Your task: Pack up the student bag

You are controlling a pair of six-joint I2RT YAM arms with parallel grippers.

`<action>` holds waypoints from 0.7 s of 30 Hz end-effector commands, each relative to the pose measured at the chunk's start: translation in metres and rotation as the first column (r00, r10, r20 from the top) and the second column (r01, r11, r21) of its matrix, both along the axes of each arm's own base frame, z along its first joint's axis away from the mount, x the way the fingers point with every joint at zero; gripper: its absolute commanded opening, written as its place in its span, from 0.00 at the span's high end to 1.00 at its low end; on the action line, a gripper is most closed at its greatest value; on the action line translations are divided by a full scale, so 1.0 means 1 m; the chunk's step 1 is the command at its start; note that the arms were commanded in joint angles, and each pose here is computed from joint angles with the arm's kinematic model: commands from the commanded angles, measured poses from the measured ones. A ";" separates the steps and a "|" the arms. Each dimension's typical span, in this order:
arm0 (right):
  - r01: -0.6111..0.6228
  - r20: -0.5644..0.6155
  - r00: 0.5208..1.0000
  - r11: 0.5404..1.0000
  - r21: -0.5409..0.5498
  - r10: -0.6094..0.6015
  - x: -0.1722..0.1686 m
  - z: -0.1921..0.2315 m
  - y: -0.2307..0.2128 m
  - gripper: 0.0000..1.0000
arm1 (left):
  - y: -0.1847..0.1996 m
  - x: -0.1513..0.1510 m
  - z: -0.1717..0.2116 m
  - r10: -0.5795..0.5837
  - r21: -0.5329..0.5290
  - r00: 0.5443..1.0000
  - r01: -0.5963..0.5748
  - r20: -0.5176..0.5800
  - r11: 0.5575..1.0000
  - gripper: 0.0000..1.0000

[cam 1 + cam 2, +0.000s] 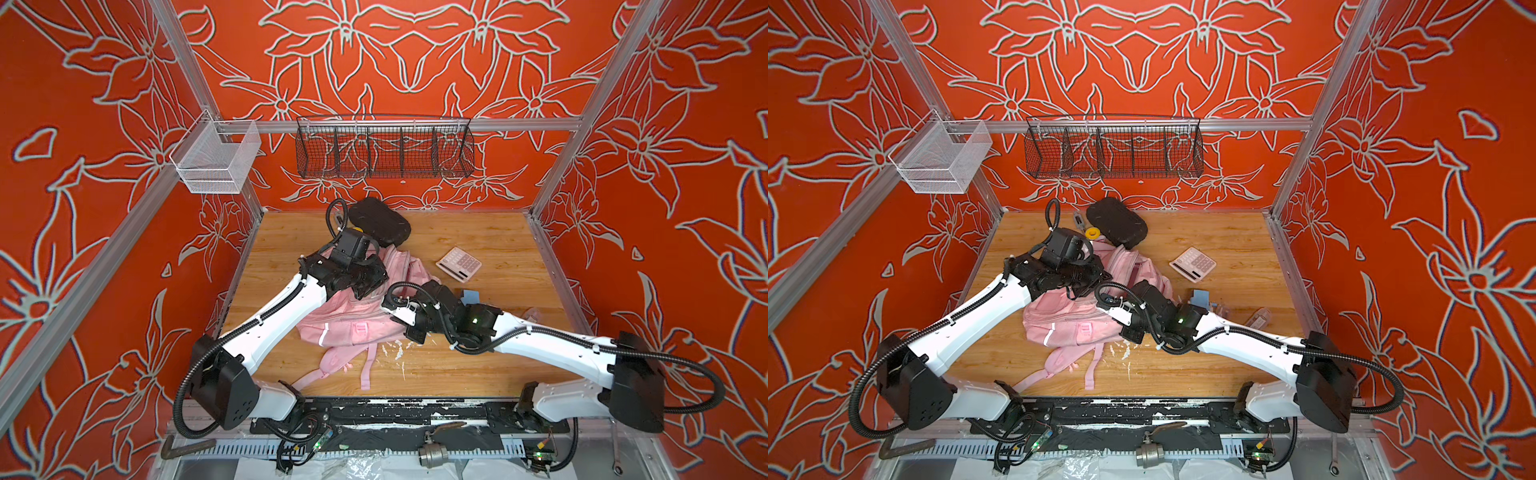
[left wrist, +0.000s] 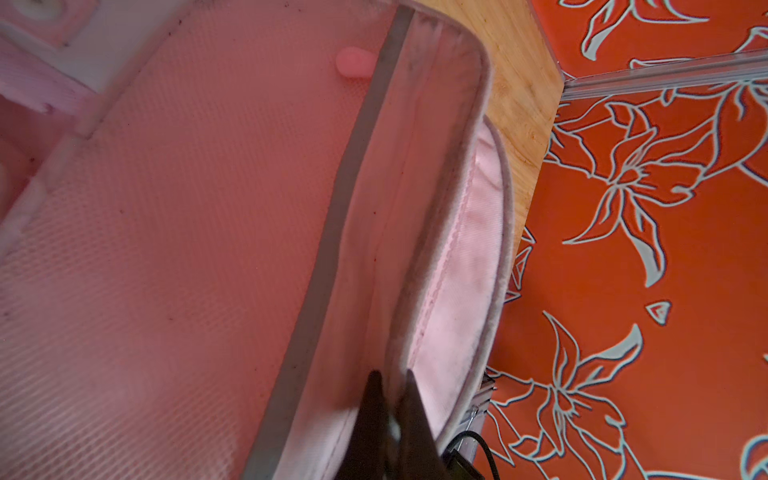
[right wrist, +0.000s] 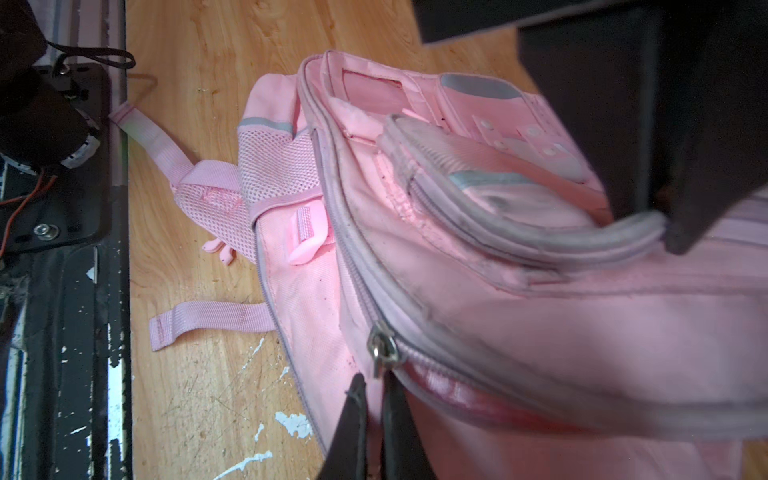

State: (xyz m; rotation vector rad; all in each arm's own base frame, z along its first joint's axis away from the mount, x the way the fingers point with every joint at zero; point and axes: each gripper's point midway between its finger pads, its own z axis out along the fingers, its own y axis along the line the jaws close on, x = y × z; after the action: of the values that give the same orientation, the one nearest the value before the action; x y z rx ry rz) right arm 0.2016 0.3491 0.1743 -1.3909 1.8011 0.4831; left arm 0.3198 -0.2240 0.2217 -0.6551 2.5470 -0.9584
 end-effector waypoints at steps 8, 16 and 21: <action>-0.185 0.052 0.983 0.971 0.149 0.179 -0.028 0.019 0.066 1.00 | -0.014 0.035 0.077 0.068 -0.151 0.972 -0.034 0.227 0.988 1.00; -0.253 0.051 0.968 0.949 0.186 0.247 -0.026 0.024 0.043 1.00 | 0.021 0.004 0.083 0.115 -0.068 0.970 -0.102 0.214 0.992 1.00; -0.293 0.035 0.956 0.935 0.201 0.292 -0.020 0.033 0.030 1.00 | 0.040 -0.027 0.068 0.159 -0.076 0.975 -0.149 0.155 0.986 1.00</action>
State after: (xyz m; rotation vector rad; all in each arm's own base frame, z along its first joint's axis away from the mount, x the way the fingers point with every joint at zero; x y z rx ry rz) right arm 0.2012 0.3755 0.1834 -1.4473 1.6258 0.6554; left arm 0.2967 -0.1908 0.2670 -0.6976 2.4092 -0.9250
